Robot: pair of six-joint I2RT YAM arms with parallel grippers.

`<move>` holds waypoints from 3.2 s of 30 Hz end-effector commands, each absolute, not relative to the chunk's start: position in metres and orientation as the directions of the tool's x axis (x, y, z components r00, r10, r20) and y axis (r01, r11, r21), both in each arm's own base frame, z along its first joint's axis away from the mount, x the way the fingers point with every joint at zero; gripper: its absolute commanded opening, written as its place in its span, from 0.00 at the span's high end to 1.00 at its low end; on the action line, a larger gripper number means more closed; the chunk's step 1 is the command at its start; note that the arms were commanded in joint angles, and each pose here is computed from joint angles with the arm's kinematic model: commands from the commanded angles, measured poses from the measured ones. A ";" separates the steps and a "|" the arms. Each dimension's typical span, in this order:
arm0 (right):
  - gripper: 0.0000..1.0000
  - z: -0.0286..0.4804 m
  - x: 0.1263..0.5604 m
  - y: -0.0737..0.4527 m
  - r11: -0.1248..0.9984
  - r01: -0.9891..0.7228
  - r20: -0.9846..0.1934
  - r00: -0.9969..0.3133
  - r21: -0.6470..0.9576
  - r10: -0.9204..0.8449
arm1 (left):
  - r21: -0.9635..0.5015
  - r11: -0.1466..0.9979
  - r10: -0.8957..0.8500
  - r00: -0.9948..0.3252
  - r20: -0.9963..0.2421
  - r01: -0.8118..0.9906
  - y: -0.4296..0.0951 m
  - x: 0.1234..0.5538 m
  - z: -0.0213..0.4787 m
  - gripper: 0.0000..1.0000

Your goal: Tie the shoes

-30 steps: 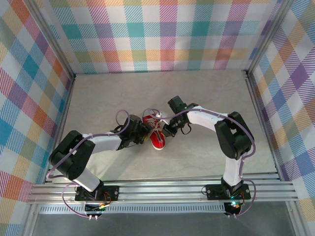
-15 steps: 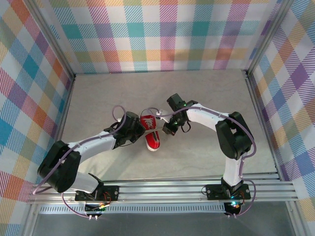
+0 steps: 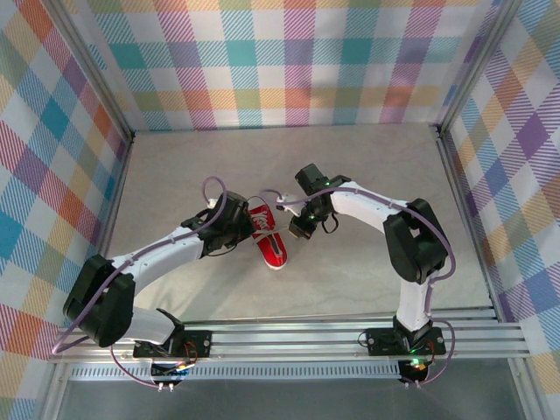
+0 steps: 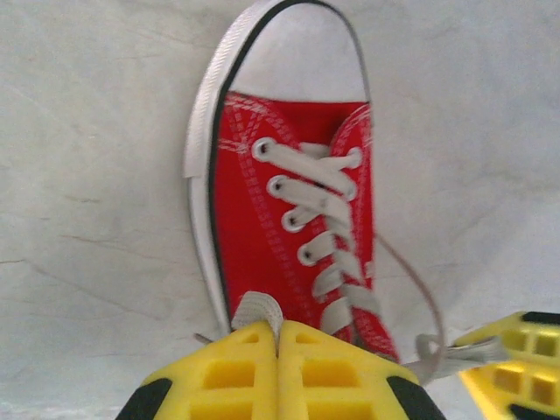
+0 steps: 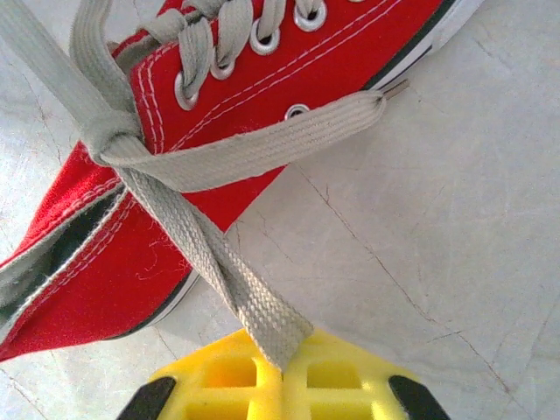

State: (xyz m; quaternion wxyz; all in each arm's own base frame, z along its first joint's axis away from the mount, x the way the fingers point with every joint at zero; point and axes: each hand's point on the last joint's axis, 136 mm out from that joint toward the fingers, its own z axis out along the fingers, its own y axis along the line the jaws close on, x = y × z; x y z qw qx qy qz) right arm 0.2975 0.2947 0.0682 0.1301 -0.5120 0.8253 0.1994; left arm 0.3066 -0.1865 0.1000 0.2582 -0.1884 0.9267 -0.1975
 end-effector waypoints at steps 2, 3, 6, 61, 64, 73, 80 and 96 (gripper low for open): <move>1.00 0.067 0.293 0.298 0.373 -0.902 -0.399 -0.430 0.217 -0.810 | -0.381 0.911 -0.333 -0.823 -0.460 -0.156 -0.170 0.292 0.103 1.00; 1.00 0.066 0.293 0.297 0.373 -0.902 -0.392 -0.431 0.218 -0.812 | -0.380 0.913 -0.325 -0.828 -0.457 -0.148 -0.170 0.289 0.101 1.00; 1.00 0.062 0.293 0.297 0.372 -0.901 -0.376 -0.431 0.222 -0.820 | -0.381 0.913 -0.311 -0.852 -0.422 -0.145 -0.172 0.284 0.090 1.00; 0.16 0.182 0.340 0.173 0.810 -0.583 -0.758 -0.499 -0.067 -0.421 | 0.021 0.994 -0.052 -0.620 -0.783 -0.109 -0.029 0.288 0.232 0.09; 0.04 0.179 0.346 0.144 0.879 -0.455 -0.791 -0.481 -0.143 -0.378 | 0.044 0.989 -0.047 -0.580 -0.814 -0.141 -0.014 0.292 0.221 0.00; 0.01 0.132 0.343 0.076 0.986 -0.159 -0.846 -0.517 -0.051 -0.127 | -0.041 0.993 -0.089 -0.497 -0.863 -0.107 -0.018 0.314 0.157 0.00; 0.01 0.118 0.341 0.061 0.990 -0.132 -0.921 -0.377 -0.050 -0.097 | -0.008 0.998 -0.032 -0.373 -0.927 -0.065 -0.021 0.328 0.132 0.00; 0.00 0.111 0.381 0.053 0.980 -0.190 -0.947 -0.297 -0.066 -0.122 | 0.019 1.000 0.015 -0.321 -0.947 -0.007 -0.028 0.387 0.092 0.00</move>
